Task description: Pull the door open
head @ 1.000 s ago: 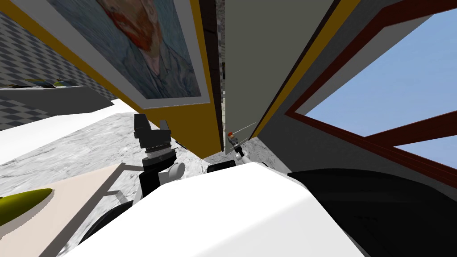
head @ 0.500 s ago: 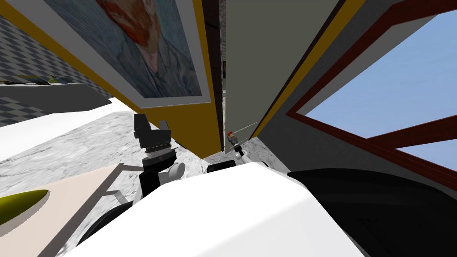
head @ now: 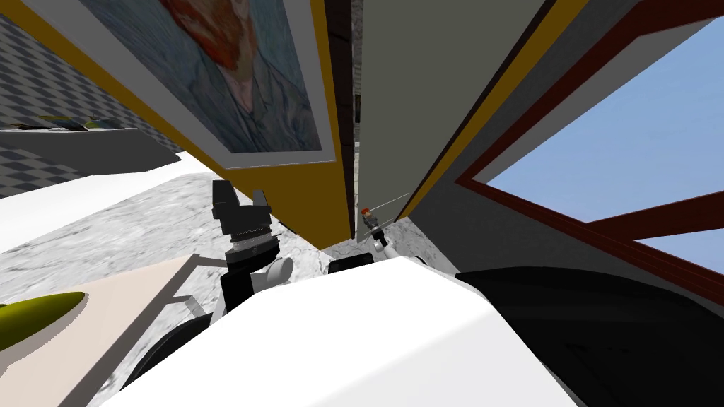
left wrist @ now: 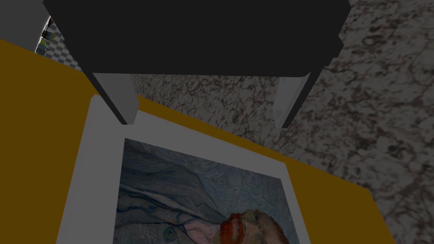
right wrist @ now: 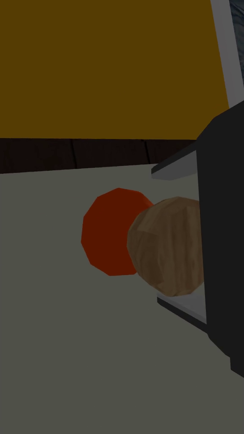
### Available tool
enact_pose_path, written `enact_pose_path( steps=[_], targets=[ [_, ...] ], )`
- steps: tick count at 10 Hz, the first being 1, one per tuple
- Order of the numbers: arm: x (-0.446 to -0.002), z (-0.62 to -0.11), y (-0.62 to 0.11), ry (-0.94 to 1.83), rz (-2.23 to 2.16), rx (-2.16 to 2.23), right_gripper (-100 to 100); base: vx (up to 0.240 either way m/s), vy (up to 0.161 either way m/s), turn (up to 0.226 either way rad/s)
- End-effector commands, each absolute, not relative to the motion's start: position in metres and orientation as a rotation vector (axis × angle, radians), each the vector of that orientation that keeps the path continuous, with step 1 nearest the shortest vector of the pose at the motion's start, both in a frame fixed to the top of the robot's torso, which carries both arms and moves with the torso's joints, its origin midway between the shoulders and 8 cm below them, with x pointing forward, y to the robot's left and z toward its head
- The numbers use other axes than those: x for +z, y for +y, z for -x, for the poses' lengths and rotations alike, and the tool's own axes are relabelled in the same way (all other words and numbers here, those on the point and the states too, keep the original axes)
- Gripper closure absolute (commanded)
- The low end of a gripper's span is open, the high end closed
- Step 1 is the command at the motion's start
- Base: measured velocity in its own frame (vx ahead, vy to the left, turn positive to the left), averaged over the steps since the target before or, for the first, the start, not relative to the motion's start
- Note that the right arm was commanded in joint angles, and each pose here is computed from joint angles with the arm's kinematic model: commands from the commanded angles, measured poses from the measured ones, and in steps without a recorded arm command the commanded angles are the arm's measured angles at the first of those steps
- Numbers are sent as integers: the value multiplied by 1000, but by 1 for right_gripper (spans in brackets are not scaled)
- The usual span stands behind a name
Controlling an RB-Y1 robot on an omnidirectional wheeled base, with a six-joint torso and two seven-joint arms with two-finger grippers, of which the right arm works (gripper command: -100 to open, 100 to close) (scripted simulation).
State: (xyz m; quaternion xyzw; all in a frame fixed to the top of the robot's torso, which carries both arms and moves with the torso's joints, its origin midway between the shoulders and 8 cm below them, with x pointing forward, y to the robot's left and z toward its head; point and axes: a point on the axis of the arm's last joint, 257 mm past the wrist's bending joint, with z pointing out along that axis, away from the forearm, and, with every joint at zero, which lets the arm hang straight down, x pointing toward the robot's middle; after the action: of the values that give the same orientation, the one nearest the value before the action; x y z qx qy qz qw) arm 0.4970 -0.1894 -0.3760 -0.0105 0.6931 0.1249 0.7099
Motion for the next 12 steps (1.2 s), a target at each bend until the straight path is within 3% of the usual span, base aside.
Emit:
enact_pose_path(
  steps=[1, 12],
  targets=[
    [-377, -496, -181, 1538, -10, 329, 100, -25, -7, 74],
    [-378, -495, -202, 1534, -247, 520, 100, -25, -7, 57]
  ],
)
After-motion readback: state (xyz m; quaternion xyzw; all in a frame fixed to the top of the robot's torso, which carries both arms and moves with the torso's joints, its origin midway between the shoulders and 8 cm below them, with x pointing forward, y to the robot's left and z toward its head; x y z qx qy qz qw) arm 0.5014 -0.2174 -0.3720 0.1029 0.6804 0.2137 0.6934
